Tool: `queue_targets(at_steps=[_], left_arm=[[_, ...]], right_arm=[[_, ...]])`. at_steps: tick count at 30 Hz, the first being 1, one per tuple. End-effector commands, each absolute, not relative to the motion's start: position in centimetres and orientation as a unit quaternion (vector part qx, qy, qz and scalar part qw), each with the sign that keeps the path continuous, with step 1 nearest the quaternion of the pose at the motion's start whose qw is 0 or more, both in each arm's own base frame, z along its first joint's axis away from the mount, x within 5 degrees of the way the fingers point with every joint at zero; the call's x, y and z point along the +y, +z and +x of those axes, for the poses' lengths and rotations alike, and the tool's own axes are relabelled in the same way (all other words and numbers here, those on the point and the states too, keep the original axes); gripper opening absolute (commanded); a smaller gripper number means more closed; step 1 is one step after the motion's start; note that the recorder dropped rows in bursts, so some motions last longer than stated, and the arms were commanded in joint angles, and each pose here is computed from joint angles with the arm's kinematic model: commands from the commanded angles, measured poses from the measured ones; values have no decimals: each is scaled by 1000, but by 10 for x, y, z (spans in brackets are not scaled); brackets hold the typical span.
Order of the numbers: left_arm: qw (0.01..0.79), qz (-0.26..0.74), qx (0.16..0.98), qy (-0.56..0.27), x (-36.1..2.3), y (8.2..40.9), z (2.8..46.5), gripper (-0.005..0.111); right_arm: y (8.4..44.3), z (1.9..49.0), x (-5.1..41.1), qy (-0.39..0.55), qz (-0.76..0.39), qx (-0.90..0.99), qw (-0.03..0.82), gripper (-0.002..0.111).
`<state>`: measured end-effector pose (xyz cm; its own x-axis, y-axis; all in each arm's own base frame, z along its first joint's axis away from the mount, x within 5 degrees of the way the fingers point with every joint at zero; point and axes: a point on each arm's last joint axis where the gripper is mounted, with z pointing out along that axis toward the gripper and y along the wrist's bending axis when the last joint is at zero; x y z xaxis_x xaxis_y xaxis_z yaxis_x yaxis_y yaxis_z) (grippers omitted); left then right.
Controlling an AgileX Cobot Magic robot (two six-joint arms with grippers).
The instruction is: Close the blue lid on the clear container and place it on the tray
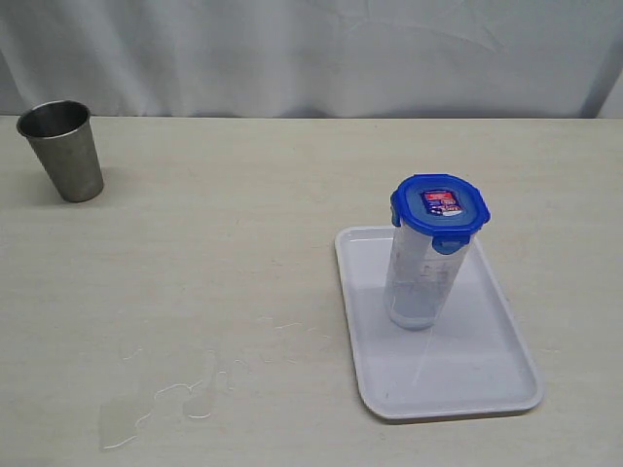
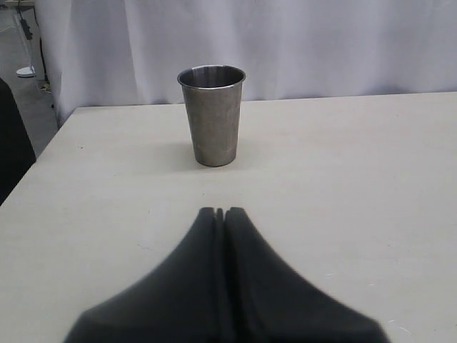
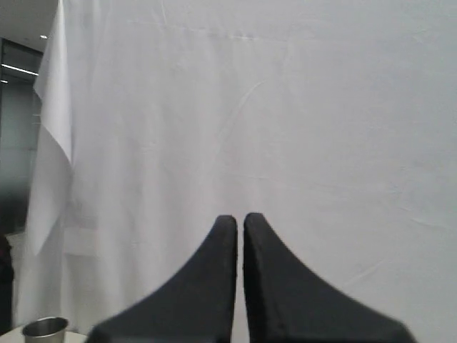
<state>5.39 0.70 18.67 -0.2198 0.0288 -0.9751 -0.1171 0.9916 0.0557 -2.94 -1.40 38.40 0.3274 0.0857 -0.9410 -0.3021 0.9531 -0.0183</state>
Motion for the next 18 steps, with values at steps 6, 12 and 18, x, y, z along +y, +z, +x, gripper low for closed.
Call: queue_targets(at_steps=[6,12,18], left_arm=[[624,-27,779,61,7,186,54,0],[624,-27,779,61,7,186,54,0],[624,-26,779,64,7,186,54,0]], right_arm=[[342,6,-2,-20,-41,575,817,4],[291,33,-2,-54,-17,627,777,4],[252,46,-3,-57,-23,673,737,4]])
